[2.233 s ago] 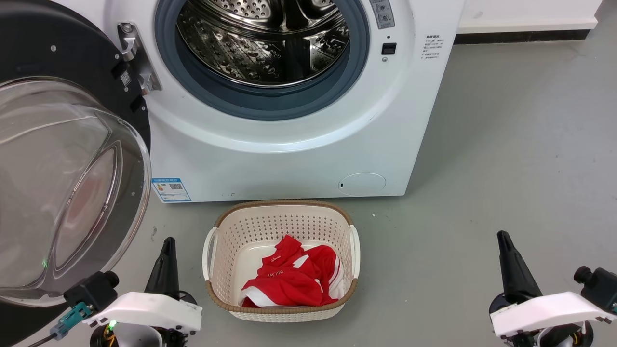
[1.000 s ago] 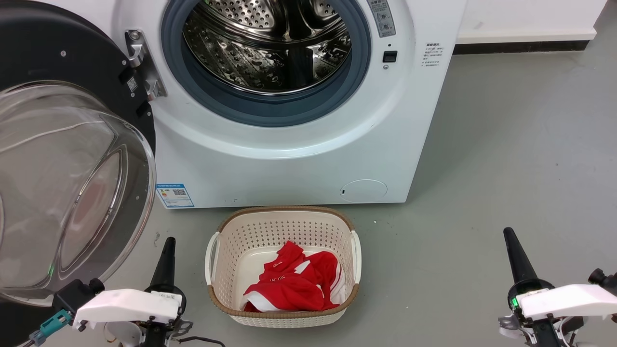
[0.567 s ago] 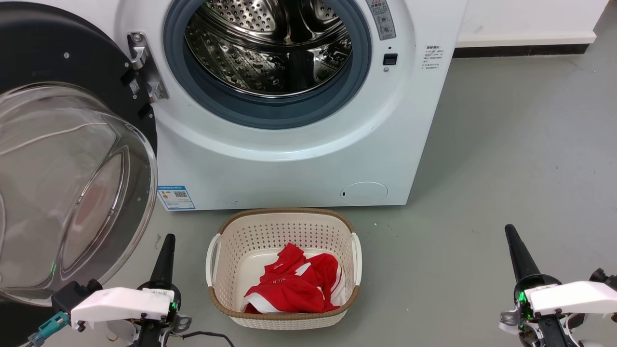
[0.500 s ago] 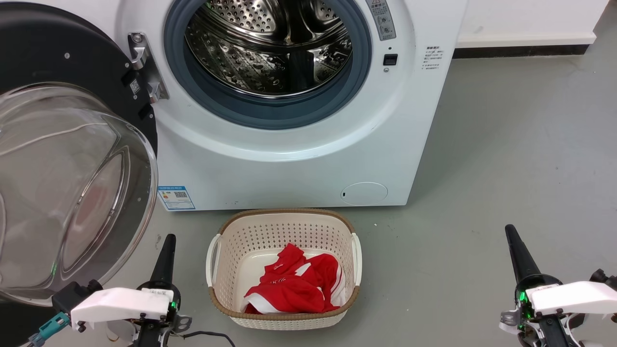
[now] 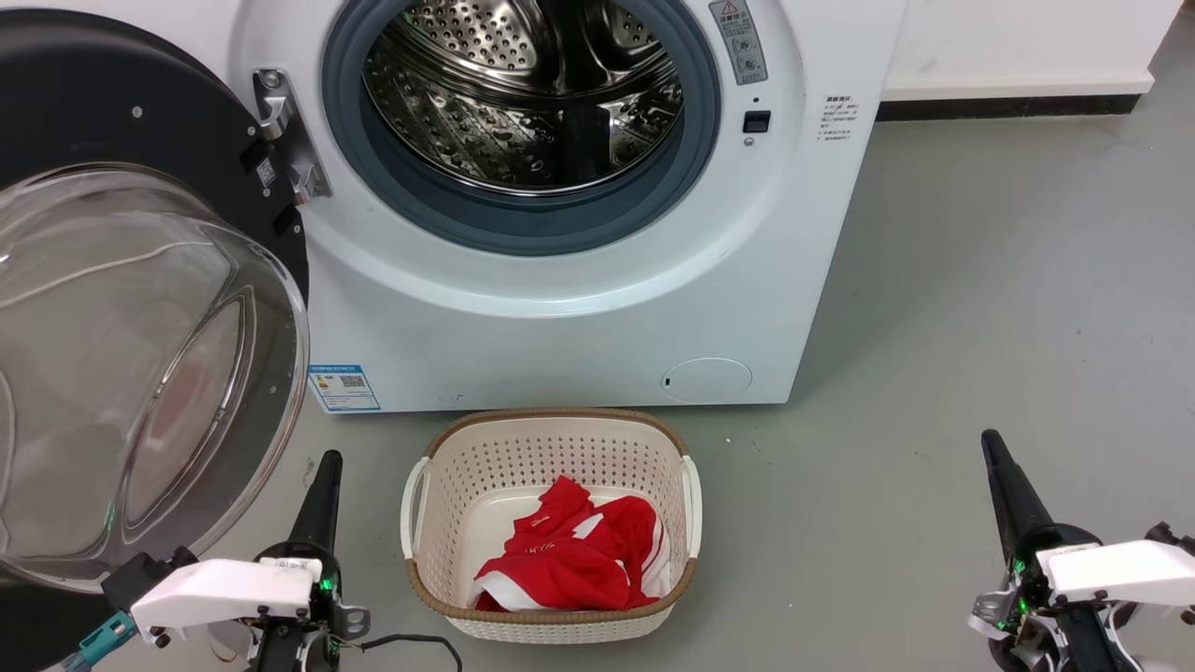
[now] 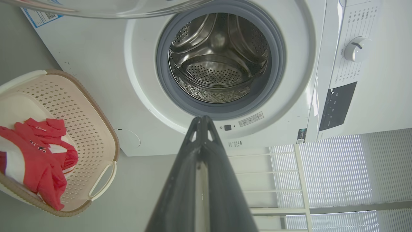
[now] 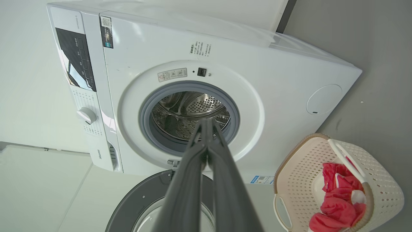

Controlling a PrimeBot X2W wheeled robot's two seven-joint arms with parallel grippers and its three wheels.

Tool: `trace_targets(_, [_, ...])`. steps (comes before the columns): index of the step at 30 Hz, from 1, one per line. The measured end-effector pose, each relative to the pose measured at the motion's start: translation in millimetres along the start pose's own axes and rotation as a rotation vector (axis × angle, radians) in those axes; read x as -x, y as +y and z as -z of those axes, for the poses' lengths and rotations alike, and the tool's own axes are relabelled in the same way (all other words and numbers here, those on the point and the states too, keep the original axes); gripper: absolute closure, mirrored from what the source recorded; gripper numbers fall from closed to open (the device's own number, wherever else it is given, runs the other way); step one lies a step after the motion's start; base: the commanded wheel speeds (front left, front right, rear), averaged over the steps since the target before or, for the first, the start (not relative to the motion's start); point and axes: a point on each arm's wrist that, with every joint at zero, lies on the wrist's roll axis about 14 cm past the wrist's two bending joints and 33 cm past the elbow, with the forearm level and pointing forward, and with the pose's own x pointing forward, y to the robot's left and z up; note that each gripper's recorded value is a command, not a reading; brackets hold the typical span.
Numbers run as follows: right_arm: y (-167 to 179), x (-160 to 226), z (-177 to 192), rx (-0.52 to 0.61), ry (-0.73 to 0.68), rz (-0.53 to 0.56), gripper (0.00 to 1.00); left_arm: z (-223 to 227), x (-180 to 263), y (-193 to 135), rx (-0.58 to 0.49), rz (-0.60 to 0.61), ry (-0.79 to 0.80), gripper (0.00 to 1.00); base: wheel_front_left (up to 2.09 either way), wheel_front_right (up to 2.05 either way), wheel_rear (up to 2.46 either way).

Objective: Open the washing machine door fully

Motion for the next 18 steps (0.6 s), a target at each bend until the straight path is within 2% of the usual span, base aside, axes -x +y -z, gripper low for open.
trace_targets(18, [4.7, -1.5, -2.3, -0.137, 0.002, -0.016, 1.00, -3.8, -0.4, -8.5, 0.142, 0.039, -0.004, 1.00, 0.00, 0.00, 0.00])
